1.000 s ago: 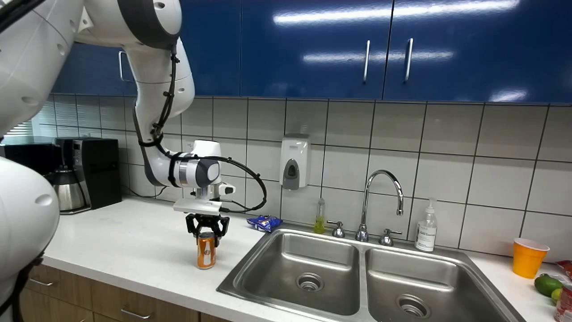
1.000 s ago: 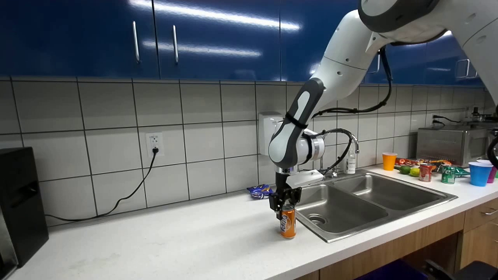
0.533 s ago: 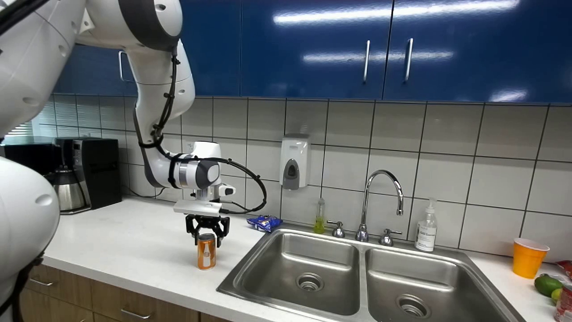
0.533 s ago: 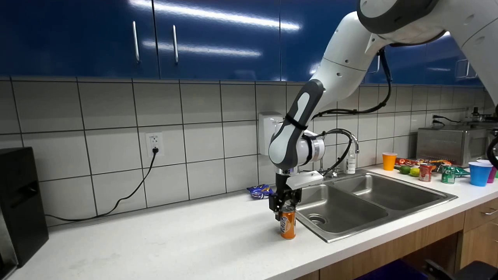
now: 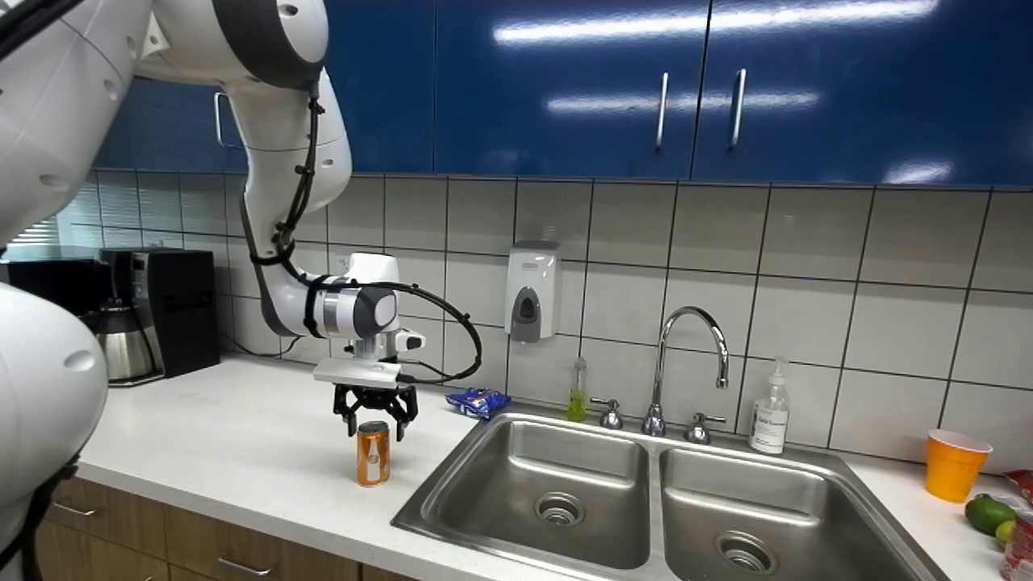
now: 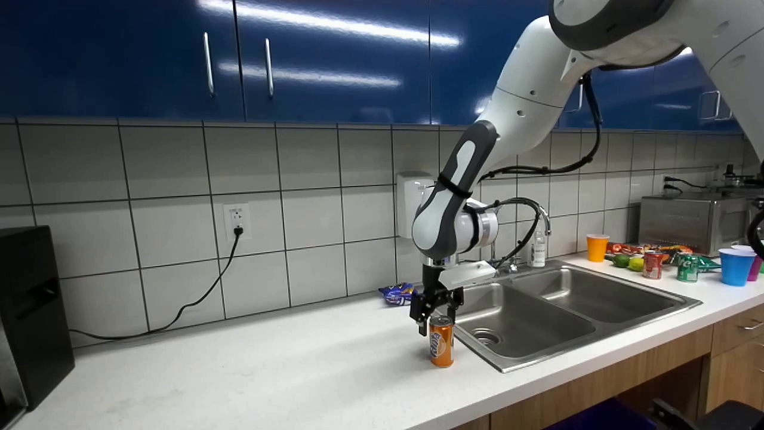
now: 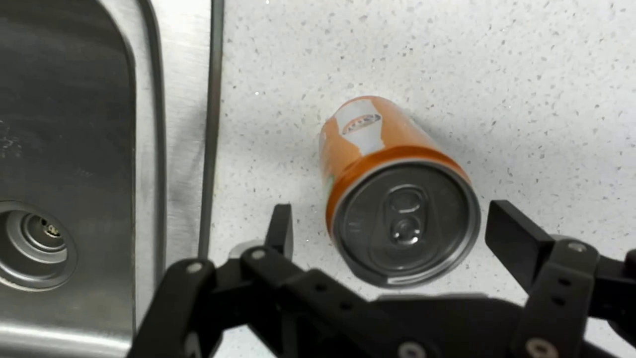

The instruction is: Remove the can from the sink

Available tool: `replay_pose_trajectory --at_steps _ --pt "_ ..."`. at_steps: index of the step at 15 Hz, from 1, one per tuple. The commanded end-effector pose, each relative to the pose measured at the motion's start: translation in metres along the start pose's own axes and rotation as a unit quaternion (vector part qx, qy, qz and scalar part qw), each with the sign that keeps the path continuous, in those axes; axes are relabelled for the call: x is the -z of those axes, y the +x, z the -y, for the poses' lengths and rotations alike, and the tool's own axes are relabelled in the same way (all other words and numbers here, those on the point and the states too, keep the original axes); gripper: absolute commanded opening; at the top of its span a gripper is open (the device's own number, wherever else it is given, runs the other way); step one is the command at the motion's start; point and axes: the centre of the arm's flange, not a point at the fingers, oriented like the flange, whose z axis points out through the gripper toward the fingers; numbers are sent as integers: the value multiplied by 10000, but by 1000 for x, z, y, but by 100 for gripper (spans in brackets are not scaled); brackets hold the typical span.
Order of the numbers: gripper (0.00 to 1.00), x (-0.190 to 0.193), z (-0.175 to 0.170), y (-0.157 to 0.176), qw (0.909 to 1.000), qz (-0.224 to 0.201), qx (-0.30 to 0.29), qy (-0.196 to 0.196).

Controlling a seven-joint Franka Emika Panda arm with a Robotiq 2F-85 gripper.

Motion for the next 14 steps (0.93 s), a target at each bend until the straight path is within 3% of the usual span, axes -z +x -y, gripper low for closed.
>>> replay_pose_trajectory --at_steps 1,14 --pt "100 26 7 -7 9999 -93 48 -91" --pt "100 93 25 -22 9997 -134 197 -86"
